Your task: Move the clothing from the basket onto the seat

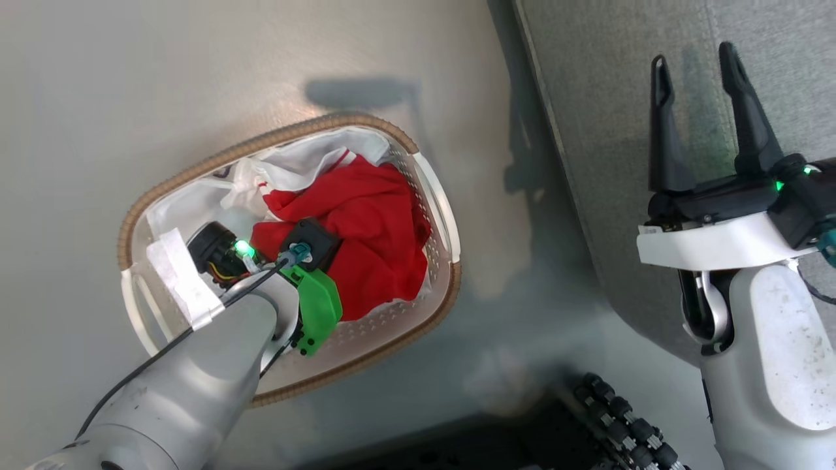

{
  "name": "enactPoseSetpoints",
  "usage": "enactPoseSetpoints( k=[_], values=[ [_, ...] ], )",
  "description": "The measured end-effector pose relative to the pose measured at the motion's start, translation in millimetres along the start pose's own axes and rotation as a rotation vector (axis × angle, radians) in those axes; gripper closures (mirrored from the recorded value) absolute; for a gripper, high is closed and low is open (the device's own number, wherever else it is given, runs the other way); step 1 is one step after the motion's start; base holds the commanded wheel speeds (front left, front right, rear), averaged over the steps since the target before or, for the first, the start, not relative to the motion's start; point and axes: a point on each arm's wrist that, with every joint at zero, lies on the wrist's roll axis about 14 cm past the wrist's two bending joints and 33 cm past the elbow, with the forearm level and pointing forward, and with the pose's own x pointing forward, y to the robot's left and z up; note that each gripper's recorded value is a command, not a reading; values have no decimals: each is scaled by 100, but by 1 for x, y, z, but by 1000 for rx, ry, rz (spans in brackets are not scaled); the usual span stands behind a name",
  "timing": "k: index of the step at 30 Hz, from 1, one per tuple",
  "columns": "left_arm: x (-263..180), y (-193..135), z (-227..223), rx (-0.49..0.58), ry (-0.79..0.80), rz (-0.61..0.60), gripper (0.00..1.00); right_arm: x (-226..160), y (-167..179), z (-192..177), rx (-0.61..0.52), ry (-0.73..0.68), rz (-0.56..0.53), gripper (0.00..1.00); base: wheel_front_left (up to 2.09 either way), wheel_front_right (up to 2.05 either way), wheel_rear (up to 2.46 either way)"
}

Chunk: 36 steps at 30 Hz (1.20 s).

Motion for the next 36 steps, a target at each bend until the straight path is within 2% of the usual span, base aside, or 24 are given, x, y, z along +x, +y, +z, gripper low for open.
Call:
enactPoseSetpoints(
  k=[4, 8, 11, 18, 31, 36],
  values=[
    [-16, 5, 26, -11, -80, 52, 100, -8, 3, 9, -22, -1, 5, 0, 0, 0, 0],
    [-37, 7, 57, 28, -160, 100, 100, -18, 7, 22, -38, -10, 14, 0, 0, 0, 0],
    [-67, 5, 101, 83, -288, 147, 100, -29, 12, 37, -49, -25, 23, 0, 0, 0, 0],
    [-139, 6, 172, 241, -491, 255, 100, -50, 29, 69, -45, -77, 61, 0, 0, 0, 0],
    [-285, -39, 294, 581, -745, 414, 100, -98, 57, 132, -37, -217, 131, 0, 0, 0, 0],
    [-334, -67, 334, 664, -846, 459, 100, -109, 76, 154, -40, -277, 184, 0, 0, 0, 0]
  ],
)
